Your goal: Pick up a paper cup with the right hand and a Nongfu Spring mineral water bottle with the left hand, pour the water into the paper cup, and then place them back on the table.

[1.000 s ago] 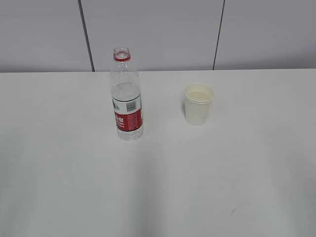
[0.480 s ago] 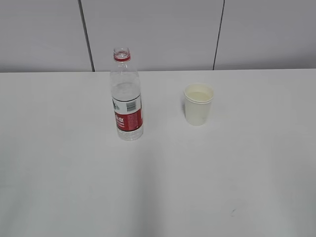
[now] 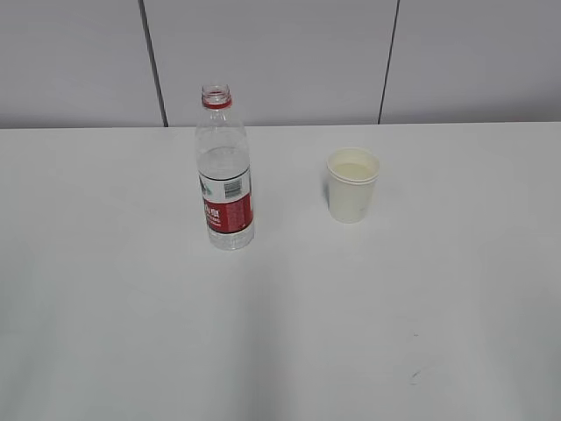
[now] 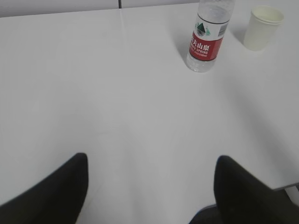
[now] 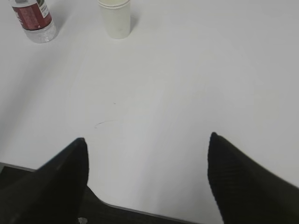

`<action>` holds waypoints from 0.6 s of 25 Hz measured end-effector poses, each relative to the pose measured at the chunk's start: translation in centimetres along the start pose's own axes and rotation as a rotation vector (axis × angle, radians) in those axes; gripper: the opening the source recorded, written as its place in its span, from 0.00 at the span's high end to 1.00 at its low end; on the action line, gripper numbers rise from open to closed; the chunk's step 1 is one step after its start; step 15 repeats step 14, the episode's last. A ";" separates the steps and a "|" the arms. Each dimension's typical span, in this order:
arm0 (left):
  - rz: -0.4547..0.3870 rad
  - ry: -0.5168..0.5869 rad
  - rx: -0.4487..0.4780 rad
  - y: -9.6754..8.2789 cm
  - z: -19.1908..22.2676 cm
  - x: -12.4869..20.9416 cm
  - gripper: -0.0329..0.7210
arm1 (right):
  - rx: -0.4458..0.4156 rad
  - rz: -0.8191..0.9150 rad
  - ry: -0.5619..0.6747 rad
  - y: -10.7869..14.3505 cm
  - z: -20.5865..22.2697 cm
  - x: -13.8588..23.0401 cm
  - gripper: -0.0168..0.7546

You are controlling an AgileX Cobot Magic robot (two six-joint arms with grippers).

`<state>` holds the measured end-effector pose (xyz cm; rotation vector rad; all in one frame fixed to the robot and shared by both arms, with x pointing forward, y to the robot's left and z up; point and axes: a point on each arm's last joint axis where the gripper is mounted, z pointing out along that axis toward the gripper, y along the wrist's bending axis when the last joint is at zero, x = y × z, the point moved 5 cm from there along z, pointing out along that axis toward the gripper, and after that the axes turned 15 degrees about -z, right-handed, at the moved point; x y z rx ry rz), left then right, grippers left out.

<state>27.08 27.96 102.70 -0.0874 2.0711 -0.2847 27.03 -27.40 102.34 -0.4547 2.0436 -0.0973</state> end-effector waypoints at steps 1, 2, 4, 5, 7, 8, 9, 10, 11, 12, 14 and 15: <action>0.000 0.000 0.000 0.0 0.0 0.0 0.28 | -0.002 0.001 -0.001 0.0 0.0 0.0 0.21; 0.000 0.000 0.000 0.0 0.0 0.0 0.28 | -0.002 0.001 -0.001 0.0 0.0 0.0 0.21; -0.001 0.000 0.000 0.0 0.0 0.0 0.28 | -0.002 0.002 -0.001 0.0 0.0 0.0 0.21; -0.001 0.000 0.000 0.0 0.0 0.0 0.28 | -0.003 0.003 -0.001 0.0 0.0 0.0 0.21; -0.001 0.000 0.000 0.0 0.0 0.0 0.28 | -0.003 0.003 -0.002 0.0 0.0 0.0 0.21; -0.001 0.000 0.000 0.0 0.0 0.0 0.28 | -0.003 0.003 -0.002 0.0 0.0 0.0 0.21; -0.001 0.000 0.000 0.0 0.0 0.0 0.28 | -0.003 0.003 -0.002 0.0 0.0 0.0 0.21; -0.001 0.000 0.000 0.0 0.0 0.0 0.28 | -0.003 0.003 -0.002 0.0 0.0 0.0 0.21; -0.001 0.000 0.000 0.0 0.0 0.0 0.28 | -0.003 0.003 -0.002 0.0 0.0 0.0 0.21; -0.001 0.000 0.000 0.0 0.0 0.0 0.28 | -0.003 0.003 -0.002 0.0 0.0 0.0 0.21; -0.001 0.000 0.000 0.0 0.0 0.0 0.28 | -0.003 0.003 -0.002 0.0 0.0 0.0 0.21; -0.001 0.000 0.000 0.0 0.0 0.0 0.28 | -0.003 0.003 -0.002 0.0 0.0 0.0 0.21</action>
